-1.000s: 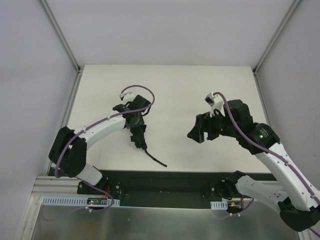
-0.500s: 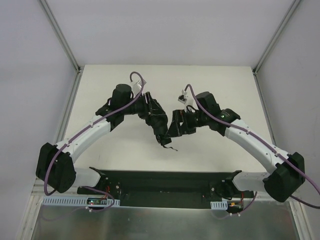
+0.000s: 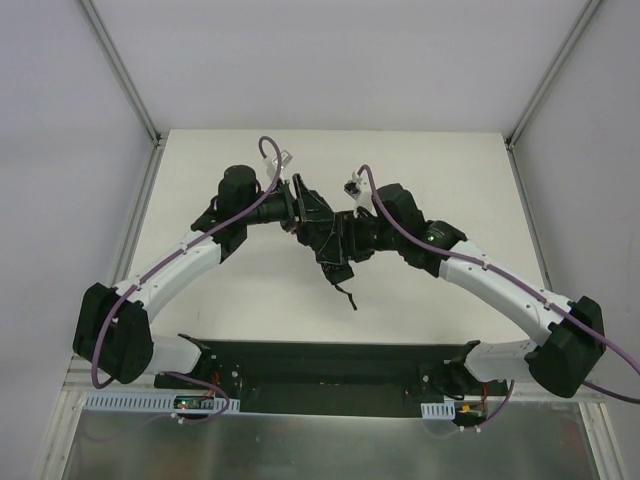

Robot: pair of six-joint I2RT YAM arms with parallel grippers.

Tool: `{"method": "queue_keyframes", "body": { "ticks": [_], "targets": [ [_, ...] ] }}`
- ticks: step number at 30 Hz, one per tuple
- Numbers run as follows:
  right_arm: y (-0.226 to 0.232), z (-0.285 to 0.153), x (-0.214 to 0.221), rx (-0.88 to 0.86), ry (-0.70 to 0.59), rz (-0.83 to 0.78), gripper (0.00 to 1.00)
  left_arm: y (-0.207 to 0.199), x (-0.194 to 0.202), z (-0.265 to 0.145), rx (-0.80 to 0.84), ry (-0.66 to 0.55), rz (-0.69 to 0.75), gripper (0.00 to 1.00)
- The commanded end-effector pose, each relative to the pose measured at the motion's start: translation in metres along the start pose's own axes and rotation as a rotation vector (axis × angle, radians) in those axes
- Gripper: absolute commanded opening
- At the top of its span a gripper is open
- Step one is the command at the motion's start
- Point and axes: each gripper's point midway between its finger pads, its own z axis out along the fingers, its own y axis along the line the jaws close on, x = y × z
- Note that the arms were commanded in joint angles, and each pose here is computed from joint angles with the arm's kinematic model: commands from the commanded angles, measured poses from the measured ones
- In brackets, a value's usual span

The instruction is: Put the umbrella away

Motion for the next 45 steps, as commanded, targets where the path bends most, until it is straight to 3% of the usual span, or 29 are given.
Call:
{"method": "queue_keyframes", "body": {
  "ticks": [1, 2, 4, 8, 12, 22, 27, 29, 31, 36, 38, 41, 45],
  "targets": [
    [0.005, -0.009, -0.039, 0.029, -0.173, -0.010, 0.46, -0.019, -0.013, -0.015, 0.052, -0.043, 0.026, 0.72],
    [0.003, -0.007, -0.038, 0.029, -0.169, -0.005, 0.41, -0.018, -0.018, -0.018, 0.041, -0.063, 0.025, 0.87],
    [0.001, -0.004, -0.036, 0.026, -0.159, 0.000, 0.32, -0.017, -0.024, -0.026, 0.028, -0.085, 0.016, 0.99],
    [-0.019, -0.007, -0.035, 0.086, -0.175, 0.022, 0.27, -0.002, -0.038, -0.047, -0.070, -0.162, -0.027, 0.99],
    [-0.075, -0.019, -0.044, 0.239, -0.192, 0.125, 0.28, 0.038, -0.036, -0.080, -0.273, -0.197, -0.117, 0.99],
    [-0.307, -0.106, -0.110, 0.929, -0.276, 0.439, 0.34, 0.027, 0.015, -0.107, -0.234, -0.117, -0.089, 0.99],
    [-0.402, -0.150, -0.113, 1.092, -0.245, 0.655, 0.35, 0.011, 0.026, -0.121, -0.238, -0.118, -0.031, 0.99],
    [-0.423, -0.162, -0.113, 1.108, -0.247, 0.692, 0.39, 0.002, 0.022, -0.127, -0.255, -0.132, 0.023, 0.99],
    [-0.436, -0.170, -0.109, 1.127, -0.201, 0.685, 0.57, -0.006, 0.017, -0.129, -0.259, -0.131, 0.053, 0.99],
    [-0.417, -0.189, -0.111, 1.113, -0.089, 0.631, 0.99, -0.016, 0.006, -0.129, -0.260, -0.141, 0.081, 0.99],
    [-0.389, -0.211, -0.109, 1.163, -0.070, 0.599, 0.96, -0.015, 0.003, -0.126, -0.263, -0.130, 0.067, 0.99],
    [-0.329, -0.221, -0.107, 1.150, -0.144, 0.472, 0.96, -0.016, 0.000, -0.115, -0.257, -0.096, 0.061, 0.99],
    [-0.248, -0.196, -0.069, 1.010, -0.204, 0.363, 0.96, -0.025, -0.003, -0.105, -0.242, -0.068, 0.084, 0.99]
  ]
}}
